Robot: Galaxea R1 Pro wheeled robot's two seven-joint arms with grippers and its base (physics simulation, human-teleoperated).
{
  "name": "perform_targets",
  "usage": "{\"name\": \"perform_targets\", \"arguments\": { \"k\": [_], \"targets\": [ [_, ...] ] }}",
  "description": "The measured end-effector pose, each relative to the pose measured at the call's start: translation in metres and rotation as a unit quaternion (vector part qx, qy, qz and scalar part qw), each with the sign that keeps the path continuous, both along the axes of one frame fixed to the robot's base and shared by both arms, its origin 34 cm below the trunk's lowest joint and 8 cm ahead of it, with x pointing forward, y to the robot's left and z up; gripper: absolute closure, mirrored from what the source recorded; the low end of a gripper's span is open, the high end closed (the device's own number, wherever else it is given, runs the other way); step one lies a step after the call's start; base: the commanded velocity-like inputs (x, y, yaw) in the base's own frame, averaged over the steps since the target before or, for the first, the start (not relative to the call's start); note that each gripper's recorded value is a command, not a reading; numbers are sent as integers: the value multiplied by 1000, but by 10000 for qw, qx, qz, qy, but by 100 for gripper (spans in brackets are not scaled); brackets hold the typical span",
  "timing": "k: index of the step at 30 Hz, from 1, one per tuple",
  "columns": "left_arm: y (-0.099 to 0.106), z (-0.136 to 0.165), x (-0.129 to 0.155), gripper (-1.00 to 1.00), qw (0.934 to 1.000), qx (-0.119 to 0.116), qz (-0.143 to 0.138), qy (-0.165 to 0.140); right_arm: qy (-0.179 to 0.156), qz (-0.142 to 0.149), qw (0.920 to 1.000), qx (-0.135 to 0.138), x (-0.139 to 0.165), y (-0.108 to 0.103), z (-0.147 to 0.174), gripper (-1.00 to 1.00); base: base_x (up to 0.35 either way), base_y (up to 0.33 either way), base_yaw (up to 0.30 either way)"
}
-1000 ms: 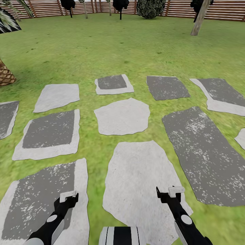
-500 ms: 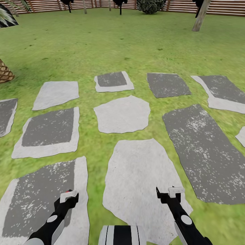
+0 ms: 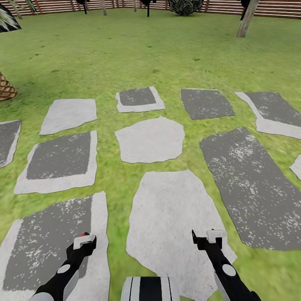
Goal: Pick up the pesticide atomizer in the garden and spray insectifuge to fully cover both potted plants in the garden.
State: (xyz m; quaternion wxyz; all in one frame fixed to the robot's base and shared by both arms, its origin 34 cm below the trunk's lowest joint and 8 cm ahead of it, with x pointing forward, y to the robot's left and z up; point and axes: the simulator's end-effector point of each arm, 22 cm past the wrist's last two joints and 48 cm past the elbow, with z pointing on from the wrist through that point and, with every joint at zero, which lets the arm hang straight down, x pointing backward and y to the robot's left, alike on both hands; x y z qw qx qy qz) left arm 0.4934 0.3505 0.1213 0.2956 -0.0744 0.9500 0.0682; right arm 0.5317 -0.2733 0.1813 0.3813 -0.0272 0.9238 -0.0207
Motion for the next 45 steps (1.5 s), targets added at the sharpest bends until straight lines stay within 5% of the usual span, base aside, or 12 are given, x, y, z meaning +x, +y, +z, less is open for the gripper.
{"name": "perform_targets", "arguments": {
  "k": [31, 32, 45],
  "targets": [
    [1, 0, 0, -100, 10000, 0, 20, 2, 0, 4, 10000, -2, 0, 0, 0, -100, 24, 4, 0],
    [1, 0, 0, 100, 10000, 0, 20, 1, 0, 4, 10000, -2, 0, 0, 0, -100, 0, 0, 0],
    [1, 1, 1, 100, 10000, 1, 26, -14, 0, 0, 10000, -2, 0, 0, 0, -100, 0, 0, 0]
  ]
}}
